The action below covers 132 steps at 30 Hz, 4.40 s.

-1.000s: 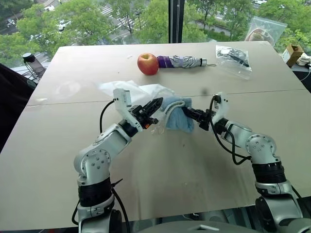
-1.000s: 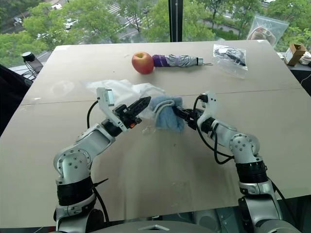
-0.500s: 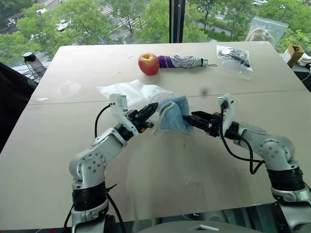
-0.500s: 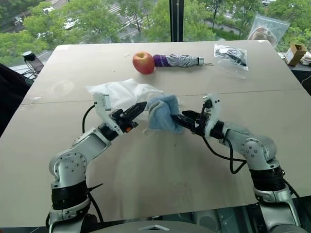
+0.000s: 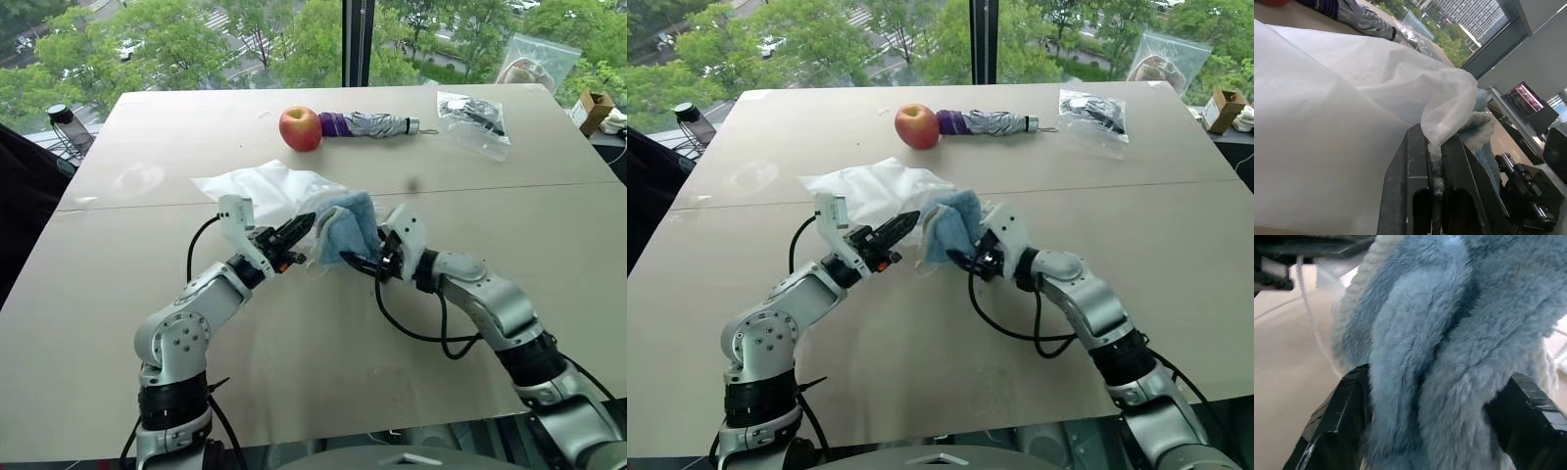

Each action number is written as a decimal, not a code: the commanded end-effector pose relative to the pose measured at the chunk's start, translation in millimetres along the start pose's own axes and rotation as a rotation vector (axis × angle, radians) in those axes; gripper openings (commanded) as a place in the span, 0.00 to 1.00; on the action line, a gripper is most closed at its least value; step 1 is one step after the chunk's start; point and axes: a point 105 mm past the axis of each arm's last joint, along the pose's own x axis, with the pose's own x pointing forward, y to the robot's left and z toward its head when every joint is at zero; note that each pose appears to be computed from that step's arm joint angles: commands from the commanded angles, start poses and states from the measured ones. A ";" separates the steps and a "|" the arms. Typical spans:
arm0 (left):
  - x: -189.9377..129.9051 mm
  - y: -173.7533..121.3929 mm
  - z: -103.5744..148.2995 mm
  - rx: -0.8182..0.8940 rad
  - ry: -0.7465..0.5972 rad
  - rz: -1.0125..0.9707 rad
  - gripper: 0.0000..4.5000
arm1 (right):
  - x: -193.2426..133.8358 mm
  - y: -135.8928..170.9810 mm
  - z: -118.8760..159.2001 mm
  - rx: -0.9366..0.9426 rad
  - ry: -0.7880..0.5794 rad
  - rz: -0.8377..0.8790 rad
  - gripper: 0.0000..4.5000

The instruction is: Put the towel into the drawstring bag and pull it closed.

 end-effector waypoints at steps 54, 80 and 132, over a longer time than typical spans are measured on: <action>15.5 -38.1 -0.8 0.283 0.027 -0.158 0.00 | 22.3 -22.3 106.9 1.101 -0.548 -0.044 0.23; 15.1 -9.7 15.1 0.227 -0.044 -0.054 0.00 | 5.7 0.0 30.1 0.021 -0.041 0.053 0.70; 45.2 -33.2 53.8 0.302 -0.158 -0.131 0.00 | -0.8 -19.2 69.9 0.454 -0.267 -0.075 0.87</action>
